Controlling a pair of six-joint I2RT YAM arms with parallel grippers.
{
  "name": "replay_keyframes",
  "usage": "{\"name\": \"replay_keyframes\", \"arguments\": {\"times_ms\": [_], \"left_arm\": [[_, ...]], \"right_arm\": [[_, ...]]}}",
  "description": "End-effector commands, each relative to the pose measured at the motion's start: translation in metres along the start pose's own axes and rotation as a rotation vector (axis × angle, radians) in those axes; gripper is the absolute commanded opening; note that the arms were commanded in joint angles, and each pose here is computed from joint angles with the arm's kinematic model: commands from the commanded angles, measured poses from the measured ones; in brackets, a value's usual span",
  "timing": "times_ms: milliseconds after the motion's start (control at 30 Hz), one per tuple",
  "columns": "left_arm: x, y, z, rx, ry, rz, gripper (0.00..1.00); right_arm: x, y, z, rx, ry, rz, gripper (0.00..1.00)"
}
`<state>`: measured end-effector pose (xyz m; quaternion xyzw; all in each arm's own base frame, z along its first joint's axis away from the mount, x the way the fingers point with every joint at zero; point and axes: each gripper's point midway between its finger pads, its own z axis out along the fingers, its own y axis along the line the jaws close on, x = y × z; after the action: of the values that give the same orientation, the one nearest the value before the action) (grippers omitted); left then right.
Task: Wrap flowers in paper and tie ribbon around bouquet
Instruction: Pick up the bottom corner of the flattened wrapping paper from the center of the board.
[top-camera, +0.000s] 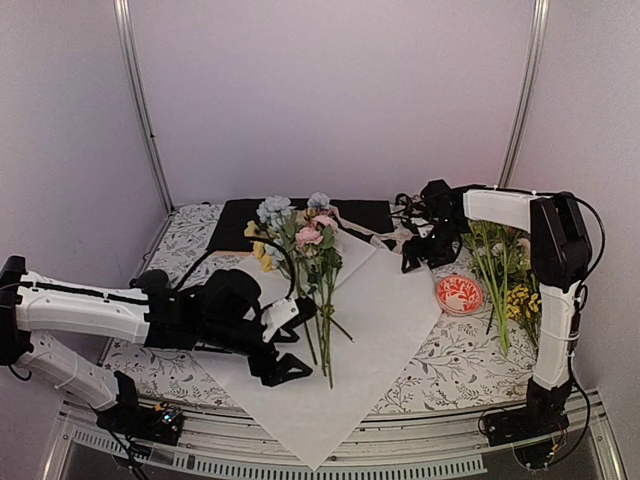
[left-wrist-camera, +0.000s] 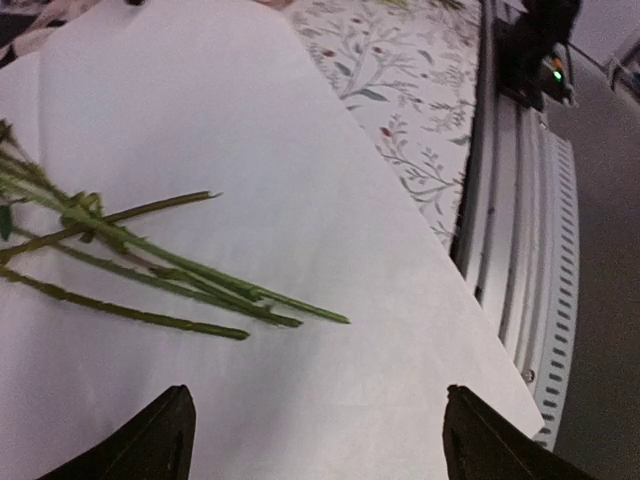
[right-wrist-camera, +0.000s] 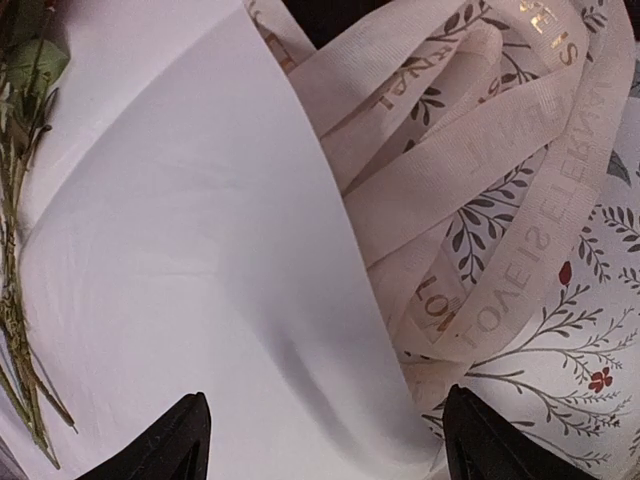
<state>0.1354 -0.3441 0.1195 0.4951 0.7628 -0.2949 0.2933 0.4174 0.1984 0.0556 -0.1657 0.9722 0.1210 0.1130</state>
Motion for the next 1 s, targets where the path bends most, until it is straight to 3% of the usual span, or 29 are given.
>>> {"name": "replay_keyframes", "arguments": {"times_ms": [0, 167, 300, 433, 600, 733, 833, 900, 967], "left_arm": [[0.011, -0.061, -0.009, 0.178, -0.025, 0.283, 0.87], [0.035, -0.104, -0.014, 0.247, 0.011, 0.45, 0.89], [0.075, -0.13, 0.003, 0.223, 0.135, 0.602, 0.89], [0.112, -0.129, 0.025, 0.12, 0.267, 0.708, 0.89], [0.118, -0.12, 0.034, 0.03, 0.275, 0.765, 0.88], [0.13, -0.107, 0.043, -0.062, 0.328, 0.789, 0.85], [0.136, -0.099, 0.05, -0.132, 0.362, 0.812, 0.75], [0.139, -0.094, 0.054, -0.166, 0.376, 0.822, 0.6], [0.135, -0.091, 0.055, -0.198, 0.367, 0.819, 0.51]], "right_arm": [[-0.005, 0.059, -0.052, -0.024, -0.115, -0.103, 0.81], [0.066, 0.16, -0.043, -0.147, -0.022, -0.301, 0.77], [0.116, 0.216, -0.032, -0.253, 0.041, -0.362, 0.75], [0.135, 0.224, -0.033, -0.264, 0.034, -0.317, 0.75], [0.162, 0.221, -0.031, -0.272, 0.055, -0.252, 0.75], [0.159, 0.199, -0.052, -0.188, -0.028, -0.165, 0.78], [0.157, 0.191, -0.07, -0.174, -0.088, -0.119, 0.79], [0.16, 0.188, -0.075, -0.177, -0.102, -0.104, 0.79], [0.163, 0.187, -0.075, -0.187, -0.099, -0.101, 0.79]]}}
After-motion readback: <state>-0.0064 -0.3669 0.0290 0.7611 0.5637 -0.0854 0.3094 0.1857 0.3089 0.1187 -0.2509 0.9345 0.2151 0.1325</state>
